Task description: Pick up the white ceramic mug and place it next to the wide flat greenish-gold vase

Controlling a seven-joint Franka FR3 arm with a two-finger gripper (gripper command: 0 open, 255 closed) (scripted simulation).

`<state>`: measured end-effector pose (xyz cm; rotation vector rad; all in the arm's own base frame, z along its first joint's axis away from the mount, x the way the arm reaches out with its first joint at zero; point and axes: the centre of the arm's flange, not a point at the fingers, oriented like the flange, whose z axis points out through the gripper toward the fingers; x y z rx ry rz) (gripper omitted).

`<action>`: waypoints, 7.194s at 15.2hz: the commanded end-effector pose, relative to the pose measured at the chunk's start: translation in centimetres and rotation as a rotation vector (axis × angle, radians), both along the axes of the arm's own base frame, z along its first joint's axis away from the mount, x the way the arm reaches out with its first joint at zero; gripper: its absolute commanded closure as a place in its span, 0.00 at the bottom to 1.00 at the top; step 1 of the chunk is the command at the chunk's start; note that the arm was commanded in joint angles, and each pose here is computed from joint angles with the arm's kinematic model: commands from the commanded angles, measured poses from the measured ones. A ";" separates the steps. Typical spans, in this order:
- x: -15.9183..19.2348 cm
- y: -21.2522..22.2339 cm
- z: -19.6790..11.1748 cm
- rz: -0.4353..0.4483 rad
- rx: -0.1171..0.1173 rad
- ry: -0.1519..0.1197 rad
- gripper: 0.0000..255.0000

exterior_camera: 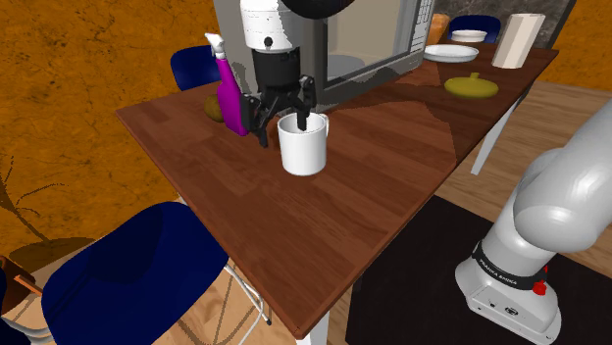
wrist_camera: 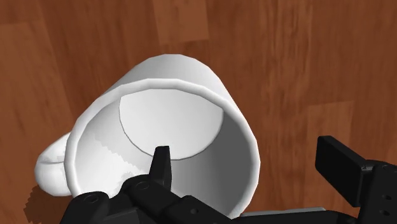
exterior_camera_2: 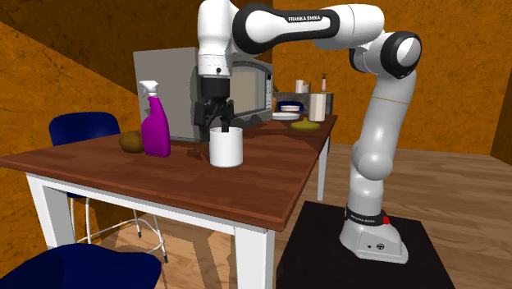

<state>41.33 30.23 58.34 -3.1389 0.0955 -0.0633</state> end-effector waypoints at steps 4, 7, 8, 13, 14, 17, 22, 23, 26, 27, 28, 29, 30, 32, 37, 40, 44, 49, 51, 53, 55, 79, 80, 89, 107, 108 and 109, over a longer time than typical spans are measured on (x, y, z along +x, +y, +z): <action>0.0 0.0 -0.1 0.000 0.000 0.000 0.00; 0.0 0.0 -0.1 0.000 0.000 0.000 1.00; 0.0 0.0 -0.1 0.000 0.000 0.000 1.00; 0.0 0.0 -0.1 0.000 0.000 0.000 1.00; 0.0 0.0 -0.1 0.000 0.000 0.000 1.00; 0.0 0.0 1.0 0.000 0.000 0.000 1.00; 0.0 0.0 3.6 0.000 0.000 0.000 1.00; 0.0 0.0 4.1 0.000 0.000 0.000 1.00; 0.0 0.0 5.7 0.000 0.000 0.000 1.00; 0.0 0.0 6.2 0.000 0.000 0.000 1.00; 0.0 0.0 6.8 0.000 0.000 0.000 1.00; 0.0 0.0 7.3 0.000 0.000 0.000 1.00; 0.0 0.0 7.8 0.000 0.000 0.000 1.00; 0.0 0.0 8.9 0.000 0.000 0.000 1.00; 0.0 0.0 11.5 0.000 0.000 0.000 1.00; 0.0 0.0 13.1 0.000 0.000 0.000 1.00; 0.0 0.0 15.2 0.000 0.000 0.000 1.00; -0.3 -1.2 17.1 0.000 0.000 0.000 1.00; -0.8 -3.8 17.0 0.000 0.000 0.000 1.00; -1.4 -6.4 16.9 0.000 0.000 0.000 1.00; -2.0 -9.0 16.8 0.000 0.000 0.000 1.00; -8.9 -39.9 15.7 0.000 0.000 0.000 1.00; -9.1 -41.2 15.7 0.000 0.000 0.000 1.00; -11.7 -52.8 15.2 0.000 0.000 0.000 1.00; -16.9 -75.9 14.4 0.000 0.000 0.000 1.00; -17.2 -77.2 14.3 0.000 0.000 0.000 1.00; -17.5 -78.5 14.3 0.000 0.000 0.000 1.00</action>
